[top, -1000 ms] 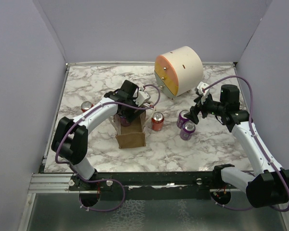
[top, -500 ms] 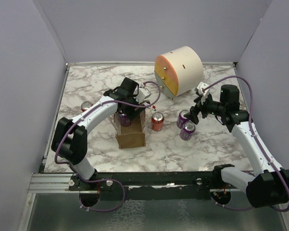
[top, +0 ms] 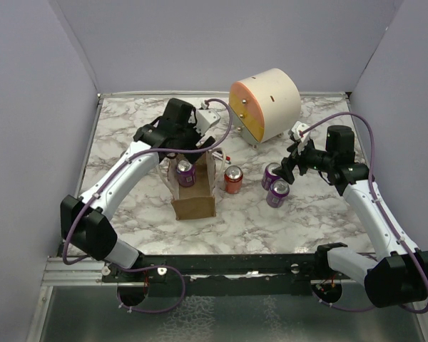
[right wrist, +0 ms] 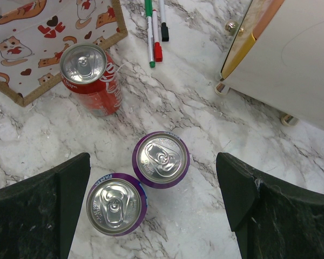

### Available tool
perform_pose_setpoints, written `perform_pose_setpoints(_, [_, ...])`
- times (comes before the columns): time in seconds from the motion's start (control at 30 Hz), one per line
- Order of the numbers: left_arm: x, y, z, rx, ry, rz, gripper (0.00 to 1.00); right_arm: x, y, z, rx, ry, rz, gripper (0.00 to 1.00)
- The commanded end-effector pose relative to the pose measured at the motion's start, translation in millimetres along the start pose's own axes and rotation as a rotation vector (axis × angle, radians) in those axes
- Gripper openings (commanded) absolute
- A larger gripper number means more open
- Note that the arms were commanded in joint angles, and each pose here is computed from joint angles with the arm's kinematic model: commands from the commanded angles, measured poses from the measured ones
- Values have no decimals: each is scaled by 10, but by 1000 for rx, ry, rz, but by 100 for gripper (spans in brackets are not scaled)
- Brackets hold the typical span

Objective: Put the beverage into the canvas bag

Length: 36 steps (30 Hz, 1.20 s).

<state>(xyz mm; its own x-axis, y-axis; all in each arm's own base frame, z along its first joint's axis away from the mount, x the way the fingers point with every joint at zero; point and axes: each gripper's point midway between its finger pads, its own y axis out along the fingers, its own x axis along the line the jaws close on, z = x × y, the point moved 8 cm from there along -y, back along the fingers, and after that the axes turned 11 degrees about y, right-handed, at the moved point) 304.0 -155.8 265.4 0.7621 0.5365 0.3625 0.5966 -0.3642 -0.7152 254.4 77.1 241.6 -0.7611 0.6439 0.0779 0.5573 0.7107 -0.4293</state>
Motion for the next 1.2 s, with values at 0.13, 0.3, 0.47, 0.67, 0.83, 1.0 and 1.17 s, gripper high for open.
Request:
perform_pose_setpoints(0.13, [350,-580,-46,-135,-107,-97,89,-21,22,-11,-10,-21,11,99])
perform_pose_setpoints(0.3, [645,-879,164,-172,-228,-182,89,-24,30,-8,-9,-18,9,99])
perform_pose_setpoints(0.47, [769,-1053,371,-182,-310,-241,90,-15,30,-20,-13,-14,0,99])
perform_pose_setpoints(0.67, [892,-1112,727,-159,-450,-289,93,-5,12,-27,-18,-20,4,99])
perform_pose_setpoints(0.83, [938,-998,1054,-83,-538,-303,96,0,-5,-47,-24,-27,9,99])
perform_pose_setpoints(1.0, [1014,-788,1358,21,-585,-271,96,0,-13,-52,-25,-32,13,99])
perform_pose_setpoints(1.17, [1030,-544,1641,84,-631,-192,96,-2,-12,-41,-21,-29,16,99])
